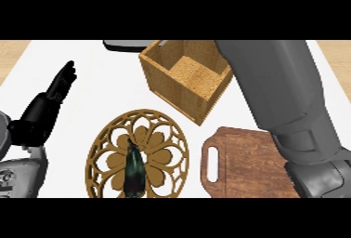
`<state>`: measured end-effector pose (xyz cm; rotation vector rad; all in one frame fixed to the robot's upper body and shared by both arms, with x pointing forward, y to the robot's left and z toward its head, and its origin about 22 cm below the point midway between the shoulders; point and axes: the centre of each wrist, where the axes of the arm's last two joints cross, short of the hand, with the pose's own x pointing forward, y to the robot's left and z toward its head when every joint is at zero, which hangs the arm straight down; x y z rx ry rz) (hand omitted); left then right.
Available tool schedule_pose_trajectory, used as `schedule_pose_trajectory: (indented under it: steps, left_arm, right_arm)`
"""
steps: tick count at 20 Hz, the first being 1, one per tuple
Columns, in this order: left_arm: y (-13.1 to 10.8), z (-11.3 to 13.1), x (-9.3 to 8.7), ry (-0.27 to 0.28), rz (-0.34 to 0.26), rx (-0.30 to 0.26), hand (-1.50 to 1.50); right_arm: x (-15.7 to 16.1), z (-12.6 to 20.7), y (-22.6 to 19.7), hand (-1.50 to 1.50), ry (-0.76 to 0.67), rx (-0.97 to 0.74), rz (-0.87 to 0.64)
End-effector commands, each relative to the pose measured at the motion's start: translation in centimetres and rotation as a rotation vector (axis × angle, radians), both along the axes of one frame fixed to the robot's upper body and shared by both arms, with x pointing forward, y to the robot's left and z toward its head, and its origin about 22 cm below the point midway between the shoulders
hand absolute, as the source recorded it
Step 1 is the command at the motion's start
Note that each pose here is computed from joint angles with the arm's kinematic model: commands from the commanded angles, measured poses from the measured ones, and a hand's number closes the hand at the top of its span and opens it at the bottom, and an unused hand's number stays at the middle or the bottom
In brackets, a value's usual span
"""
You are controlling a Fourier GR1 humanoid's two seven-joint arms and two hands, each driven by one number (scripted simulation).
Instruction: Pick the croissant from the cutting board and place it in the basket
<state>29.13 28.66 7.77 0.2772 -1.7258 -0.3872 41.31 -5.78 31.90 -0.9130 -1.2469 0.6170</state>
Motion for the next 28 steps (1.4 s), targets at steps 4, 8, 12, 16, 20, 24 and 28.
schedule_pose_trajectory:
  steps: [4, 8, 12, 16, 20, 24, 28]
  left_arm:
    - [1.2, -0.8, -0.5, 0.013, 0.013, -0.002, 0.00]
    - [-0.1, 0.8, -0.1, -0.004, 0.003, -0.002, 0.00]
    - [-1.9, -0.1, 0.1, -0.006, -0.011, 0.006, 0.00]
    - [-0.2, 0.9, 0.0, -0.001, -0.003, 0.009, 0.00]
    - [0.6, 0.2, 0.5, -0.005, 0.005, 0.006, 0.00]
    - [0.5, 0.4, -0.1, -0.017, 0.016, 0.009, 0.00]
    - [1.0, 0.4, -1.4, 0.003, 0.035, 0.013, 0.00]
  right_arm:
    - [0.6, 0.0, -0.1, 1.50, 0.122, -0.226, -0.049]
    - [1.5, -1.9, 0.3, -1.50, 0.182, -0.200, 0.020]
    - [1.8, -1.2, -1.0, -1.50, 0.208, -0.093, 0.083]
    - [2.2, -1.6, -1.6, -1.50, 0.146, -0.016, 0.074]
    - [1.1, -0.8, -0.3, -1.50, -0.039, 0.193, 0.020]
    - [1.2, 0.2, -3.8, -1.50, -0.239, 0.345, -0.152]
    - [0.7, 0.2, -7.4, -1.50, -0.325, 0.441, -0.278]
